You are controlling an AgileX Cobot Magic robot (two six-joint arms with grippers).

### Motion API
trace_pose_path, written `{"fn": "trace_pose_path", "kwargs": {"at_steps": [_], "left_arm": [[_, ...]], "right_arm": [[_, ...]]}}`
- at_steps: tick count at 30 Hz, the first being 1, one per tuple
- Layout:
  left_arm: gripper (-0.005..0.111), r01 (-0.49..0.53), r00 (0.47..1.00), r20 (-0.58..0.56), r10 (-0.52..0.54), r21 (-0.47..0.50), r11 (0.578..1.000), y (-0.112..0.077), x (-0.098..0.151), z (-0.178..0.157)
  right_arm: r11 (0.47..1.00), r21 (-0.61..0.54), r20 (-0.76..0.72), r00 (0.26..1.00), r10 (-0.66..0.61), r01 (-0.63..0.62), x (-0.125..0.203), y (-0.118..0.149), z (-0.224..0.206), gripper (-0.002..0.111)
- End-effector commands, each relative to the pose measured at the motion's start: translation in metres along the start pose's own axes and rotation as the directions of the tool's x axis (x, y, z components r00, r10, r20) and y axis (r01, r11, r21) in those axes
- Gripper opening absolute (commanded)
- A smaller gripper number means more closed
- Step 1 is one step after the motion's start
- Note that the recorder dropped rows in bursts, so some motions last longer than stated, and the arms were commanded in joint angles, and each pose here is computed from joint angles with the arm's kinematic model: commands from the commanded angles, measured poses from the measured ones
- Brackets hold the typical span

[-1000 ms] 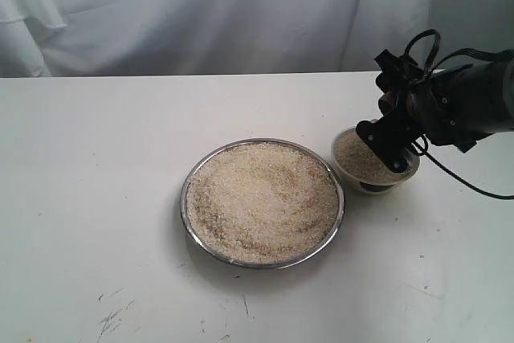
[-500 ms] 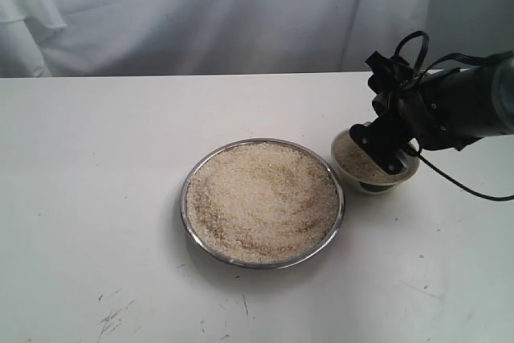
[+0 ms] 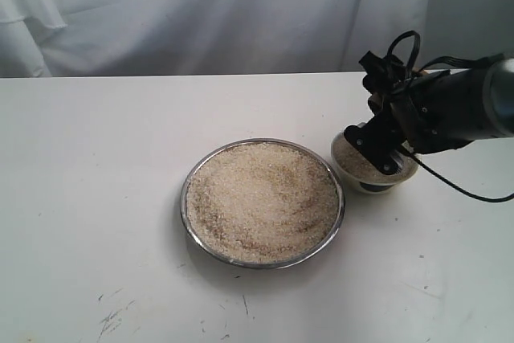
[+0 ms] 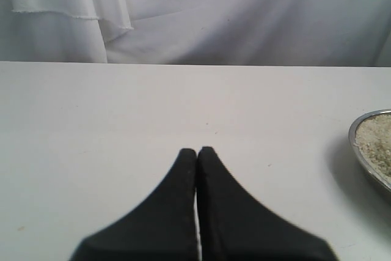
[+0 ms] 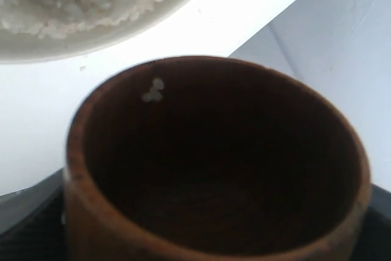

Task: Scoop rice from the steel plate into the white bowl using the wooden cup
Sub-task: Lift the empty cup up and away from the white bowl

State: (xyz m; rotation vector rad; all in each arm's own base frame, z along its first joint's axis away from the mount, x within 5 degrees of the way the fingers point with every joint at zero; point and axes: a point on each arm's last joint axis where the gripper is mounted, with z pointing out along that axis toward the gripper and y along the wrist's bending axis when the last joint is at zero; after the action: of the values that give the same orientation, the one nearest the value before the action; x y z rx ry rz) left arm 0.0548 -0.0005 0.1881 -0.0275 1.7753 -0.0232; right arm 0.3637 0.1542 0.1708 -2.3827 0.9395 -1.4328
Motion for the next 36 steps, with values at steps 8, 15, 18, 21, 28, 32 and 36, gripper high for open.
{"fn": "trace_pose_path", "kwargs": {"at_steps": [8,15,18,21,28,32,36], "left_arm": [[0.0,0.004,1.0,0.007,-0.004,0.002,1.0,0.0,0.001,0.0],[0.0,0.004,1.0,0.007,-0.004,0.002,1.0,0.0,0.001,0.0],[0.0,0.004,1.0,0.007,-0.004,0.002,1.0,0.0,0.001,0.0],[0.0,0.004,1.0,0.007,-0.004,0.002,1.0,0.0,0.001,0.0],[0.0,0.004,1.0,0.007,-0.004,0.002,1.0,0.0,0.001,0.0],[0.0,0.004,1.0,0.007,-0.004,0.002,1.0,0.0,0.001,0.0],[0.0,0.004,1.0,0.007,-0.004,0.002,1.0,0.0,0.001,0.0]], "right_arm": [[0.999,0.004,-0.059,0.997,-0.043,0.044,0.002,-0.006,-0.005,0.0],[0.999,0.001,-0.065,0.997,-0.047,0.047,0.002,-0.006,-0.005,0.0],[0.999,-0.001,-0.069,0.997,-0.047,0.047,0.003,-0.006,-0.005,0.0],[1.0,-0.002,-0.078,0.997,-0.005,0.005,0.003,-0.006,-0.005,0.0],[0.98,0.051,-0.094,0.976,0.197,-0.193,0.018,-0.013,-0.018,0.0],[0.825,0.097,0.02,0.83,0.558,-0.557,0.036,-0.022,-0.039,0.0],[0.626,0.054,0.13,0.627,0.768,-0.778,0.053,-0.027,-0.061,0.0]]}}
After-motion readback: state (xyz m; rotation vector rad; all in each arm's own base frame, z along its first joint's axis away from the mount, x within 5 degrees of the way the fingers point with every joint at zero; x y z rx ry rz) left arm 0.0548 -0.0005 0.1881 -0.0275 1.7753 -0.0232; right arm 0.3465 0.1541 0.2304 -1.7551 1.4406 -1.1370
